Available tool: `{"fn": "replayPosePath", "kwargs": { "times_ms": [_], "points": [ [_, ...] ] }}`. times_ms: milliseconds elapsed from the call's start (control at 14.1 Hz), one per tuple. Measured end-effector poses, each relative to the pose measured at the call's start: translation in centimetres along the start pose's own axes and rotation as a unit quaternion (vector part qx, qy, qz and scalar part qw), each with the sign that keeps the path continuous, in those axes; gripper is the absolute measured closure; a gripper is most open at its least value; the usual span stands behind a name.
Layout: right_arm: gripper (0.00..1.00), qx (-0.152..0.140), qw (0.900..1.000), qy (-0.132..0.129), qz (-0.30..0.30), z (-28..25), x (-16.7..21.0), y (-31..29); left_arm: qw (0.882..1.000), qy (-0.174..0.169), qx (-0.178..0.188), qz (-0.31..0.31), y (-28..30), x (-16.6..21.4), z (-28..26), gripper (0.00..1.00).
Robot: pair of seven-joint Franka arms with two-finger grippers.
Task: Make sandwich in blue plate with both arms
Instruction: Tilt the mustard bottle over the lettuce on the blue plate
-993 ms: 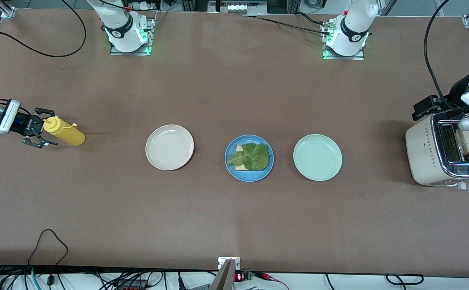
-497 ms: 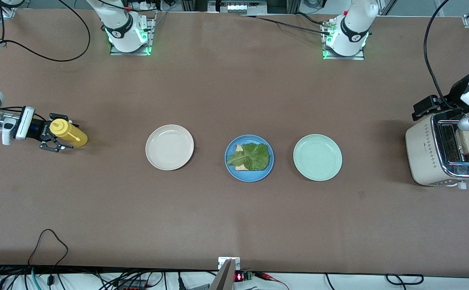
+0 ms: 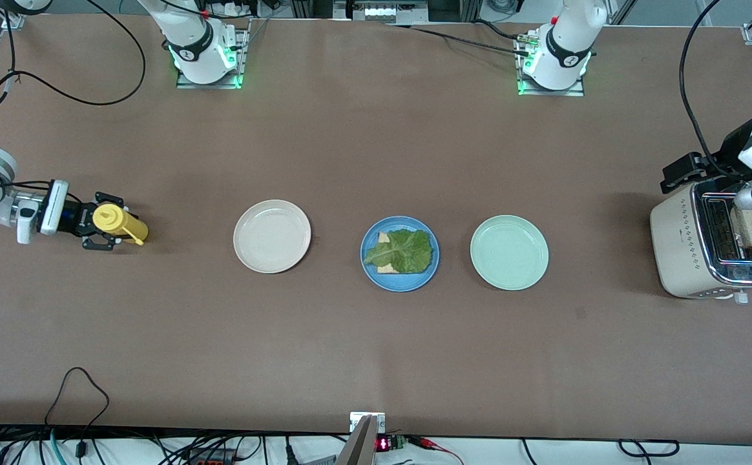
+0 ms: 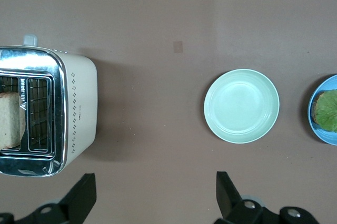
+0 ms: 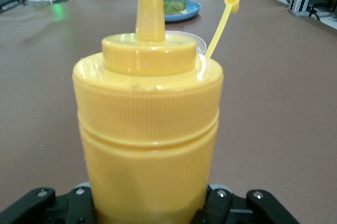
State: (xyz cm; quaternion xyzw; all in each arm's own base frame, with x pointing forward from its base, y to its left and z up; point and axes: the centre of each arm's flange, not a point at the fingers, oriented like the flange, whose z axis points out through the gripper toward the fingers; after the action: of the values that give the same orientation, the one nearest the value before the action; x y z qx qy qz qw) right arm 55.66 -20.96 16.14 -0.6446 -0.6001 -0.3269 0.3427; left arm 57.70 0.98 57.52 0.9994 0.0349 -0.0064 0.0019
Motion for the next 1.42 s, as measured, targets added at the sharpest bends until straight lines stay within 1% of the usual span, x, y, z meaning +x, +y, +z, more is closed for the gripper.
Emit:
{"fn": "replayPosePath", "kwargs": {
  "times_ms": [142,284,426,568,780,993,1135,1277,1419],
  "points": [
    [0.49,0.003,0.999,-0.043,-0.003,0.4,3.8,2.1,1.000,0.000,0.000,0.000,0.0,0.0,0.0,0.00],
    [0.54,0.008,0.995,-0.096,0.000,0.3,9.0,3.8,1.000,0.001,0.000,0.000,0.0,-0.1,-0.1,0.00],
    [0.55,0.008,0.989,-0.150,0.005,0.5,14.5,5.0,1.000,0.002,0.000,0.000,0.0,-0.1,-0.2,0.00],
    [0.55,0.006,0.978,-0.206,0.017,1.7,20.0,5.7,1.000,0.003,0.000,0.000,0.0,-0.1,-0.2,0.00],
    [0.55,0.004,0.958,-0.282,0.055,5.4,27.5,5.7,1.000,0.004,0.000,0.000,0.0,-0.1,-0.3,0.00],
    [0.55,-0.007,0.936,-0.343,0.080,11.1,34.0,4.8,1.000,0.005,0.000,0.000,0.0,-0.1,-0.4,0.00],
    [0.55,-0.018,0.921,-0.378,0.094,15.2,37.3,3.8,1.000,0.005,0.000,0.000,0.0,-0.1,-0.4,0.00],
    [0.55,-0.028,0.908,-0.405,0.104,19.0,39.8,2.5,1.000,0.005,0.000,-0.001,-0.1,-0.2,-0.5,0.00],
    [0.55,-0.046,0.890,-0.441,0.105,22.6,41.9,0.9,1.000,0.006,0.000,-0.002,-0.2,-0.1,-0.5,0.00]
  ]
}}
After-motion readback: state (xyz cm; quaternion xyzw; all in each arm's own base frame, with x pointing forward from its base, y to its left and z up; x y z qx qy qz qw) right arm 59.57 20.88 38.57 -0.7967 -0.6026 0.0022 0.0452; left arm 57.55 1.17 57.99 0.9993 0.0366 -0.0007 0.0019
